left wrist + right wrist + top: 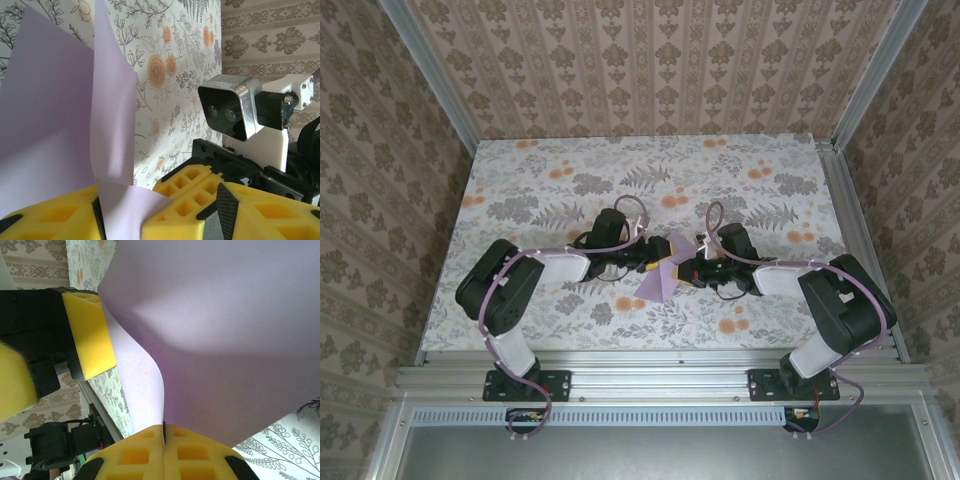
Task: Fold a paper plane with a square sheet of paper (pick it up from the middle)
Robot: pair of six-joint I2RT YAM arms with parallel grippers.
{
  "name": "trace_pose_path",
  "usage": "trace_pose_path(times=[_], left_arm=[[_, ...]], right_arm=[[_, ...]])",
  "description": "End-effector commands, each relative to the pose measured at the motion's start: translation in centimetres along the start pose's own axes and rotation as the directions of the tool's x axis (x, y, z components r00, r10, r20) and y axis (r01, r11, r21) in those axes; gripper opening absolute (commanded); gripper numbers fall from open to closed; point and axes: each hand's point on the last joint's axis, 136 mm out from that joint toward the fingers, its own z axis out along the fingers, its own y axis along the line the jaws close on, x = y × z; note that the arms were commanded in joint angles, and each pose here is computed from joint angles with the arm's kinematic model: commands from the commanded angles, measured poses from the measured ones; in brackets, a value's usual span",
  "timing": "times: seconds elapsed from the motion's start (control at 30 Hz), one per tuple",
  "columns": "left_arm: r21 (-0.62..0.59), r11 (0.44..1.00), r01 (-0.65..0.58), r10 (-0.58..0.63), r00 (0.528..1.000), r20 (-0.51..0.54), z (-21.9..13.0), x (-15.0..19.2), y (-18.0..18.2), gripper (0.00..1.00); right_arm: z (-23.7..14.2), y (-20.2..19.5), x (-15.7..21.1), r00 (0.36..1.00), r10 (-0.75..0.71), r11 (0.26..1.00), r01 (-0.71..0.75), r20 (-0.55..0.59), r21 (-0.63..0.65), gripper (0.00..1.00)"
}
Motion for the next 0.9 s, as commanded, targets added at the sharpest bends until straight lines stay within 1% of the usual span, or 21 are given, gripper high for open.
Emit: trace_pose_path(times=[0.0,0.23,0.27,0.33,0.53,0.6,0.73,0.8,0.87], left_arm=[[0.007,1.0,-0.024,0.024,0.999,-0.04,0.6,0.4,-0.3,0.56],[-0.013,1.0,-0.026,0.025,0.998,-0.064,0.8,0.8,0.3,0.39],[-0.016,1.0,-0.025,0.023,0.997,-0.067,0.8,0.9,0.4,0.35],[-0.018,1.0,-0.024,0.023,0.997,-0.07,0.9,0.9,0.4,0.3],[-0.037,0.999,-0.03,0.027,0.996,-0.085,1.0,1.0,0.8,0.18],[-0.048,0.998,-0.033,0.029,0.996,-0.088,0.9,1.1,0.9,0.14],[-0.061,0.998,-0.036,0.031,0.996,-0.086,0.8,1.0,1.1,0.08],[-0.069,0.997,-0.04,0.034,0.996,-0.086,0.8,0.9,1.1,0.07],[-0.068,0.997,-0.039,0.033,0.996,-0.079,0.8,0.6,0.9,0.05]], right_arm=[[0.0,-1.2,0.5,1.0,0.018,0.999,-0.018,-0.012,0.028,0.0],[-0.1,-1.5,0.5,1.0,0.026,0.999,-0.026,-0.011,0.031,0.0],[-0.1,-1.6,0.5,1.0,0.026,0.999,-0.025,-0.01,0.031,0.0],[-0.1,-1.8,0.6,0.999,0.031,0.999,-0.031,-0.011,0.034,0.0],[-0.2,-1.5,0.4,1.0,0.03,0.999,-0.03,-0.009,0.026,0.01],[-0.3,-1.3,0.4,1.0,0.026,0.999,-0.026,-0.007,0.021,0.04],[-0.9,-0.7,0.5,1.0,0.013,1.0,-0.013,-0.012,0.013,0.14],[-1.3,-0.7,0.7,1.0,0.012,1.0,-0.012,-0.014,0.021,0.2],[-1.5,-0.7,1.0,1.0,0.017,1.0,-0.017,-0.017,0.025,0.29]])
